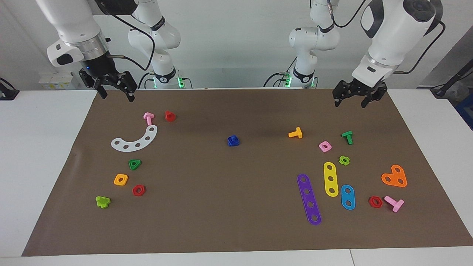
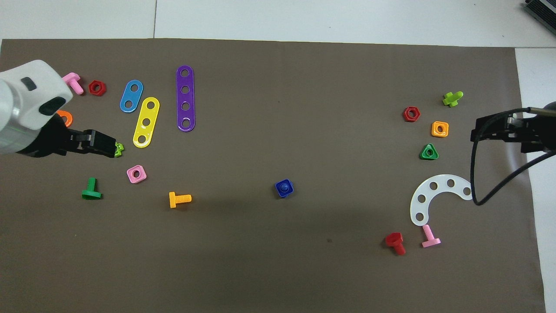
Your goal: Unscrew and place screws in storage area
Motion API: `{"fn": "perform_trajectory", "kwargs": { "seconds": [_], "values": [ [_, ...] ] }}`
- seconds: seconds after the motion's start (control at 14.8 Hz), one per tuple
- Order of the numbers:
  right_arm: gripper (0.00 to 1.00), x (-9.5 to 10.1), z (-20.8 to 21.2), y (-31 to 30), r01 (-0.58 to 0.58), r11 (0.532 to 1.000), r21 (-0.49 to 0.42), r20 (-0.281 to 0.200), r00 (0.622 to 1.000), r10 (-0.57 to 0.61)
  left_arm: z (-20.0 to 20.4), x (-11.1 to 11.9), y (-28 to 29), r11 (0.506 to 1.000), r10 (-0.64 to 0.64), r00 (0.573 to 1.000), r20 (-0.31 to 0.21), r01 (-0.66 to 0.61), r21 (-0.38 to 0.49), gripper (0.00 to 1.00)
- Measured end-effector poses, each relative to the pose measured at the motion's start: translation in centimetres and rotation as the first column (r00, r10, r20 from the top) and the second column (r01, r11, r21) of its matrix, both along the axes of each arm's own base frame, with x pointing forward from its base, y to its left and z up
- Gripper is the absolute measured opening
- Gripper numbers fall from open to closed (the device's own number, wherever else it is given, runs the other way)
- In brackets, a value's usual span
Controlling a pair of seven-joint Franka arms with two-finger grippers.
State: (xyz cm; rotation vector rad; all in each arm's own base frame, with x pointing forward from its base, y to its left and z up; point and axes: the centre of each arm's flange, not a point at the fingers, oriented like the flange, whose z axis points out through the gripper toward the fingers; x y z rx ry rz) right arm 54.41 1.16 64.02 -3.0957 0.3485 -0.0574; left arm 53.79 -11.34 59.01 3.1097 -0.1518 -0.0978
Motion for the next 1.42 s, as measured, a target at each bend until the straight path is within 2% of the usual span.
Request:
{"fn": "perform_trajectory", "kwargs": {
  "seconds": [0.2, 0.34, 0.54, 0.67, 0.88, 1.08, 1.42],
  "values": [
    [1.0, 0.0, 0.0, 0.0, 0.0, 1.0, 0.0, 0.0, 1.0, 0.0, -2.1, -1.2, -8.3, 0.998, 0.064, 0.998, -0.025, -0.064, -0.013, 0.97],
    [1.0, 0.0, 0.0, 0.0, 0.0, 1.0, 0.0, 0.0, 1.0, 0.0, -4.6, -1.3, -13.8, 0.992, 0.119, 0.993, -0.02, -0.12, -0.033, 0.94],
    [1.0, 0.0, 0.0, 0.0, 0.0, 1.0, 0.0, 0.0, 1.0, 0.0, -9.1, -1.1, -21.0, 0.968, 0.242, 0.97, 0.007, -0.24, -0.079, 0.93],
    [1.0, 0.0, 0.0, 0.0, 0.0, 1.0, 0.0, 0.0, 1.0, 0.0, -11.9, -1.6, -24.5, 0.947, 0.309, 0.951, -0.015, -0.309, -0.087, 0.93],
    [1.0, 0.0, 0.0, 0.0, 0.0, 1.0, 0.0, 0.0, 1.0, 0.0, -16.3, -1.9, -28.1, 0.913, 0.401, 0.915, -0.035, -0.403, -0.069, 0.87],
    [1.0, 0.0, 0.0, 0.0, 0.0, 1.0, 0.0, 0.0, 1.0, 0.0, -21.5, -1.8, -30.7, 0.882, 0.466, 0.884, -0.031, -0.467, -0.068, 0.85],
    [1.0, 0.0, 0.0, 0.0, 0.0, 1.0, 0.0, 0.0, 1.0, 0.0, -26.6, -3.5, -32.7, 0.882, 0.469, 0.882, -0.041, -0.47, -0.033, 0.8]
  ]
}}
